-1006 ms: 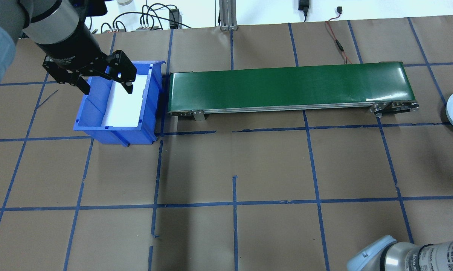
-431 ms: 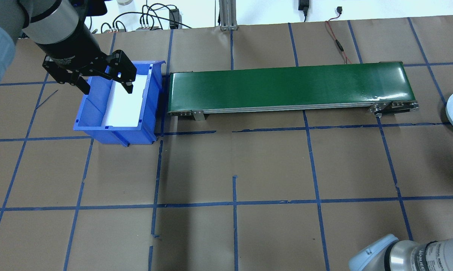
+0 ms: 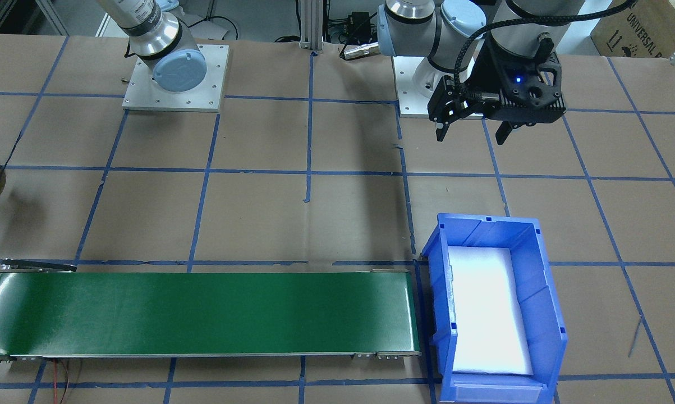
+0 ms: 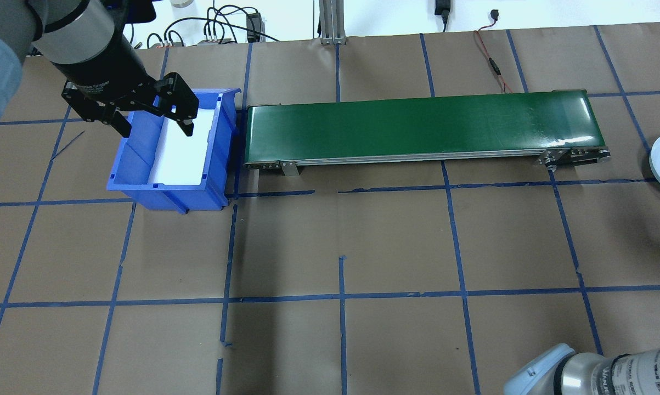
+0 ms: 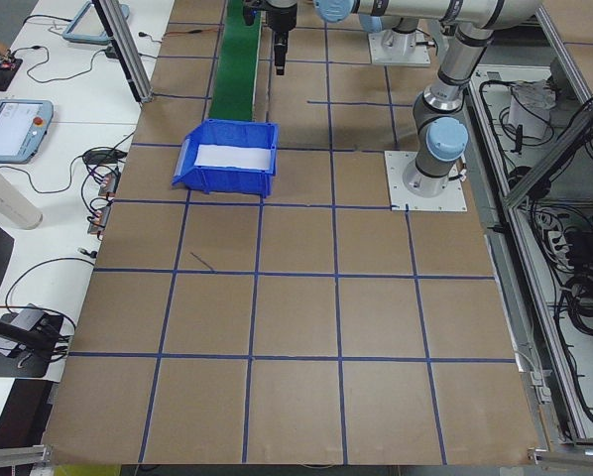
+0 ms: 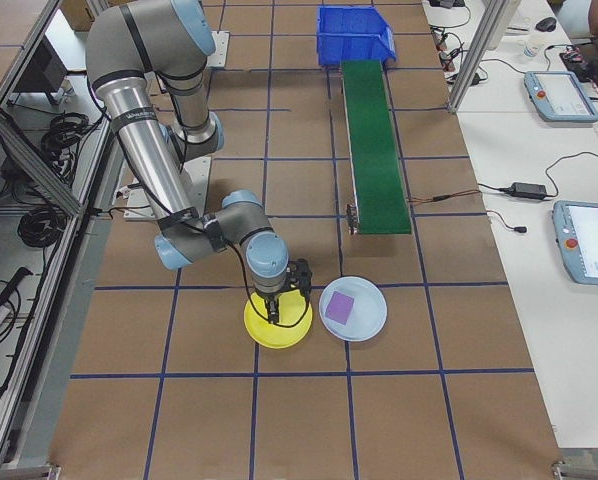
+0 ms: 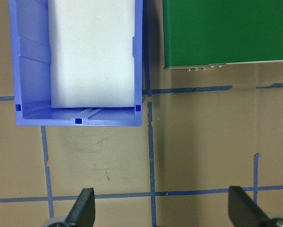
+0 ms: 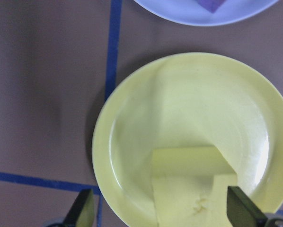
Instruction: Move block left to right into plate
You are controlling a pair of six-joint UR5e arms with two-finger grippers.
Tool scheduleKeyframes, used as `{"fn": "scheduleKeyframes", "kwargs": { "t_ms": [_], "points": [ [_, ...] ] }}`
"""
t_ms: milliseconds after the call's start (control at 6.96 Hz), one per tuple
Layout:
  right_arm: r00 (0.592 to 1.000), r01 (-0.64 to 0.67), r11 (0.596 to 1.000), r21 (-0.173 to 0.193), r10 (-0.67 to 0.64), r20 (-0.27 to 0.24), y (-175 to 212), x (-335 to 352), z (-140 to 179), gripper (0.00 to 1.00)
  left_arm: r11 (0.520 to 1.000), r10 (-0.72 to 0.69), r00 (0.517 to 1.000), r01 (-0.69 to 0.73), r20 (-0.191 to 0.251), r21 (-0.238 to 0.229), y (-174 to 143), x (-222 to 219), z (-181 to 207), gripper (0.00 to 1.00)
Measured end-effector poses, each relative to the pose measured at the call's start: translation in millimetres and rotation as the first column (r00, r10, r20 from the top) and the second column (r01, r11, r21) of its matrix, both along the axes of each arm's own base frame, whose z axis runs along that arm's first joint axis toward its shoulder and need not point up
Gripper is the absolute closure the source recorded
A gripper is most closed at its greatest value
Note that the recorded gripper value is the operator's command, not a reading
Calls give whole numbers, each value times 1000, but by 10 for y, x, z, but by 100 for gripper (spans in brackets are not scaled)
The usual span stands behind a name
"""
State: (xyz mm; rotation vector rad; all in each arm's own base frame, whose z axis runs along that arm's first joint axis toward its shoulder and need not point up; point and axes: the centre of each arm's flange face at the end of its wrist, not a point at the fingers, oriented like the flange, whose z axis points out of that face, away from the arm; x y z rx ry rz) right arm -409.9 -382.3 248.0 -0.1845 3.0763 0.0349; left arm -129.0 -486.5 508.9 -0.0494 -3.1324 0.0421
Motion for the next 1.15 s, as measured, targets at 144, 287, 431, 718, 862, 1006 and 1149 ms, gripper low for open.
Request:
{"fn": "scheduleKeyframes", "kwargs": {
  "t_ms": [144,287,431,718,862,1006,1149],
  "points": [
    [1000,13,1000,0,-13,0,-288,376,151,1,1000,0,1000,0,0,0,0,2,0,0],
    [1000,25,1000,0,-25,-7,-602,917,398,2,1000,2,1000,-2,0,0,-2,10,0,0],
    [999,39,999,-6,-39,-22,-855,1548,692,2,1000,3,1000,-3,1,0,-4,16,0,0],
    [995,95,995,-7,-96,-35,-1027,2841,1267,1,1000,4,1000,-4,1,1,-4,20,0,0],
    [993,111,994,-7,-111,-34,-1033,3347,1530,1,1000,4,1000,-4,0,0,-5,21,3,0],
    [992,123,992,-8,-123,-26,-1055,3766,1818,1,1000,4,1000,-4,-1,0,-5,21,4,0],
    [990,137,990,-8,-138,-22,-1067,4120,2069,1,1000,4,1000,-4,-2,0,-5,19,5,0]
  ]
}}
